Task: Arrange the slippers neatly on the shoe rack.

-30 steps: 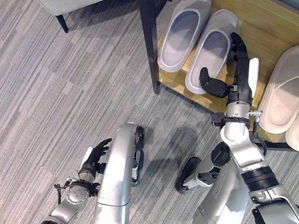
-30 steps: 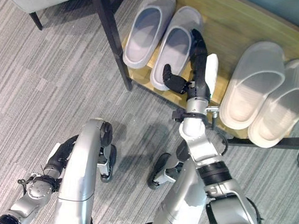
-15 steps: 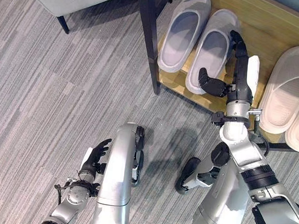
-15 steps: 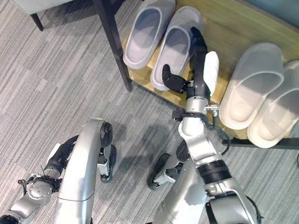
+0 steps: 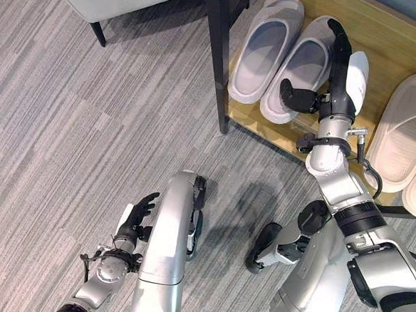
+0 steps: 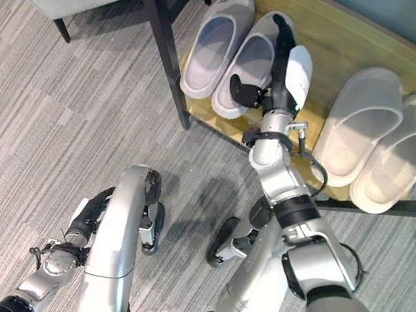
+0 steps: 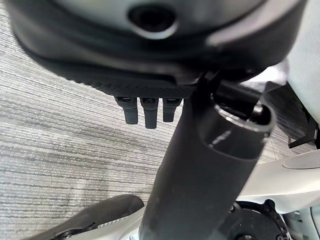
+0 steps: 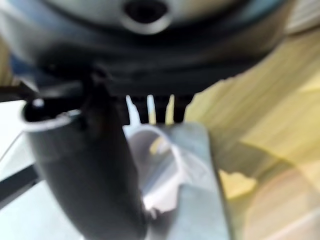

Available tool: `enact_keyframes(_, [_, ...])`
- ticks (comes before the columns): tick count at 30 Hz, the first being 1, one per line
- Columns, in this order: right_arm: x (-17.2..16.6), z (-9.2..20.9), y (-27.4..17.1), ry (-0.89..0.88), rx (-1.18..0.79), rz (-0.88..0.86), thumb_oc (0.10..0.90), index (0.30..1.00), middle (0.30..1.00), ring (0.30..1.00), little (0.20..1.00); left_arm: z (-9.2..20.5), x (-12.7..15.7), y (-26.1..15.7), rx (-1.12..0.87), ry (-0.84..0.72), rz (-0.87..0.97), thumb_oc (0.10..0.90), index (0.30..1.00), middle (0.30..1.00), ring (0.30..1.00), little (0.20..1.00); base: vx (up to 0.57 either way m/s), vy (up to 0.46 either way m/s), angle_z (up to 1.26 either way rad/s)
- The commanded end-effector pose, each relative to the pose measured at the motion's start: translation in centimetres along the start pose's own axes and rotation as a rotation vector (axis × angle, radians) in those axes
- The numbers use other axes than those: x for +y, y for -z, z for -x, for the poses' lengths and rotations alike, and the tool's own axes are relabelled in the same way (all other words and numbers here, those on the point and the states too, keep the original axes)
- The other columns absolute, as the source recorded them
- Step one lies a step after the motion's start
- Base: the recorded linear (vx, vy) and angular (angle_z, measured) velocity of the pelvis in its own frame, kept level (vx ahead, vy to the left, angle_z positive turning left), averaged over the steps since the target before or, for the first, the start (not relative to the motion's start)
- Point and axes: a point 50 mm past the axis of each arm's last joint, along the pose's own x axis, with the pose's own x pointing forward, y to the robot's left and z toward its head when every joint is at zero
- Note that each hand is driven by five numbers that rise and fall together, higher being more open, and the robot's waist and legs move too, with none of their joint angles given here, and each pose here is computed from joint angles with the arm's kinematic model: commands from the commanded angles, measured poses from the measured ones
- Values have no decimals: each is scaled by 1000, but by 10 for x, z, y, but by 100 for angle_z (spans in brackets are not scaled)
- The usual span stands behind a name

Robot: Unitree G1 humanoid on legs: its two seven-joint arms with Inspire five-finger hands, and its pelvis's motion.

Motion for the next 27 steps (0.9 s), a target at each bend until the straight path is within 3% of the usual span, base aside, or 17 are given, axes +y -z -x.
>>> enact_keyframes(1, [-19, -23, -63, 118, -251, -124, 800, 900, 900, 900, 900, -7, -12, -30, -153, 5, 36, 800, 900, 900, 900, 900, 0, 0, 0])
enact_keyframes(21, [-51, 19, -71, 154, -441, -60, 800, 900, 900, 900, 900, -4, -7, -27, -151, -21, 24, 800, 900, 900, 900, 900, 0, 1, 0])
enact_keyframes(27, [-64, 44, -76, 153, -522, -91, 800, 900, 900, 900, 900, 0, -3, -27, -159, -42, 37, 800, 900, 900, 900, 900, 1, 1, -1])
